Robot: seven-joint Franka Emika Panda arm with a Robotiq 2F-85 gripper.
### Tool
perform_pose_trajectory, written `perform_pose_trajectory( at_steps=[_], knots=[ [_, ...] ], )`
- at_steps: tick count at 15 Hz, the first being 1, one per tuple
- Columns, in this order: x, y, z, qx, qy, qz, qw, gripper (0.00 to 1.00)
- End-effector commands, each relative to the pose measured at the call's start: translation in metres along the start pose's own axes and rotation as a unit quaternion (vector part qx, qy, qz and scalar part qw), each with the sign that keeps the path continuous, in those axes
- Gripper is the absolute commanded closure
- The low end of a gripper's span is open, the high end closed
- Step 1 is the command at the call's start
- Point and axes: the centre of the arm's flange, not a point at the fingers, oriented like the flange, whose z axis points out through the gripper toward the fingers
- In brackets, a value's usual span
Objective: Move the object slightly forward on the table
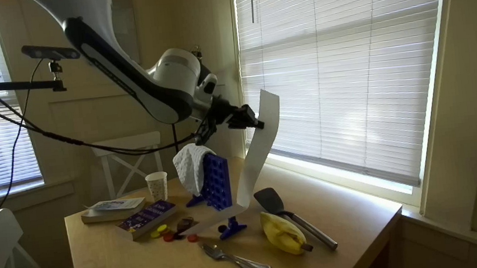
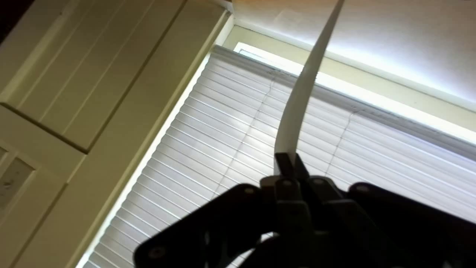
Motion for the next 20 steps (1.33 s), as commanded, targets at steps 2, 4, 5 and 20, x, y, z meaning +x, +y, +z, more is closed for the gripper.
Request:
perform_pose_trajectory(
  at_steps=[2, 4, 5, 20],
  knots=[
    [-0.041, -0.025, 0.045, 0.036, 0.020, -0.079, 0.9960, 1.00],
    [-0.056, -0.032, 0.054, 0.046, 0.017, -0.101, 0.9937, 1.00],
    [-0.062, -0.036, 0.057, 0.052, 0.014, -0.109, 0.9925, 1.00],
    [0.006, 0.013, -0.040, 0.114, -0.042, -0.089, 0.9886, 0.04]
  ],
)
